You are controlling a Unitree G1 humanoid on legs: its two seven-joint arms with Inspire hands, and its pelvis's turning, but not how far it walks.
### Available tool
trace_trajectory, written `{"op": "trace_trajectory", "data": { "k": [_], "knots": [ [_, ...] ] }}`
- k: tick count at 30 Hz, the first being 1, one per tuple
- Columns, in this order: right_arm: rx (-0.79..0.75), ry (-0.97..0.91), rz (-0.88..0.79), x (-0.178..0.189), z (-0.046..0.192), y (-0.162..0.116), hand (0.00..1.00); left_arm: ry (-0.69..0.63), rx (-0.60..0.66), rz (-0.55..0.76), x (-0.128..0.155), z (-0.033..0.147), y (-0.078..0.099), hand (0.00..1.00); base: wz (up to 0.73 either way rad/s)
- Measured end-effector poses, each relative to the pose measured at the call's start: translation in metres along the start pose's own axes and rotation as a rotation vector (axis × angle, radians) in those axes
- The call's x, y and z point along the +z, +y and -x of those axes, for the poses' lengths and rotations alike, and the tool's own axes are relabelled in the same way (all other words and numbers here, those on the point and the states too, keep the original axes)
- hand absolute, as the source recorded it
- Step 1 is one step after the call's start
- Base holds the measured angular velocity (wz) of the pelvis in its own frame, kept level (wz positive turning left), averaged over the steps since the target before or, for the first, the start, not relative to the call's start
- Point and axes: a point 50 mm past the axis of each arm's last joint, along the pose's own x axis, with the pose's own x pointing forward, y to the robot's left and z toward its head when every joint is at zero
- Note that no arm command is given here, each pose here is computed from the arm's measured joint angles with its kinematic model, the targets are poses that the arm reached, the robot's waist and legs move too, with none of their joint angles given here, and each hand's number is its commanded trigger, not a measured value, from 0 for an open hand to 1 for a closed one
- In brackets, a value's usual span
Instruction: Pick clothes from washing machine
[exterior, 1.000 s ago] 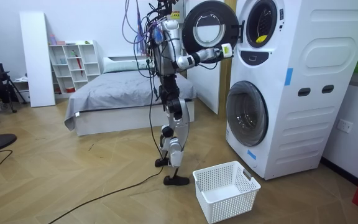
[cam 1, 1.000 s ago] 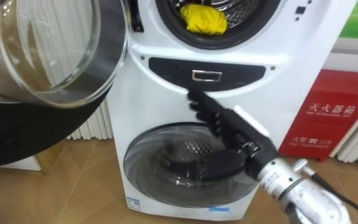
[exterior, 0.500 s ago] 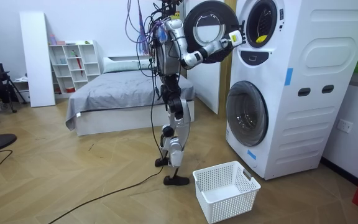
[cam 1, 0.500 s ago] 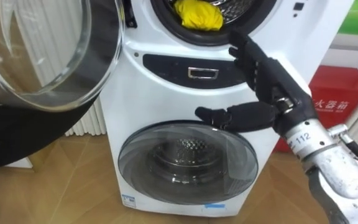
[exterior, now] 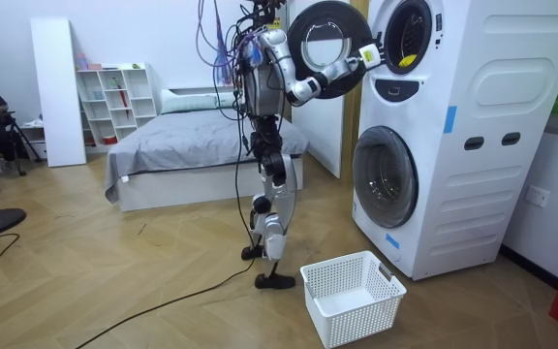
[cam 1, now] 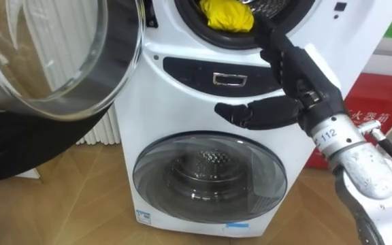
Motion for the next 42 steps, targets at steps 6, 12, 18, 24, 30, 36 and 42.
{"op": "trace_trajectory", "data": {
  "k": [6,12,18,24,30,36,42],
  "knots": [
    [-0.010,0.029,0.000,-0.004,-0.001,0.000,0.00,0.005,0.004,0.016,0.000,0.000,0.001,0.00,0.04],
    [-0.066,0.016,0.048,0.000,-0.004,-0.006,0.00,0.027,0.005,0.033,-0.005,-0.001,0.001,0.00,0.01],
    [-0.104,-0.009,0.055,0.006,-0.005,-0.009,0.00,0.032,0.005,0.044,-0.005,-0.001,0.001,0.00,-0.01],
    [-0.127,-0.025,0.140,0.009,-0.006,-0.009,0.00,0.033,0.003,0.084,-0.008,-0.001,0.001,0.00,-0.06],
    [-0.188,-0.057,0.207,0.007,-0.006,-0.013,0.00,0.108,0.003,0.075,-0.035,0.001,0.001,0.00,0.05],
    [-0.254,-0.060,0.199,0.006,-0.005,-0.021,0.00,0.167,-0.003,0.070,-0.061,0.007,-0.003,0.00,0.02],
    [-0.325,-0.133,0.224,0.021,-0.001,-0.028,0.00,0.145,0.007,0.091,-0.059,0.007,0.000,0.00,0.06]
  ]
}}
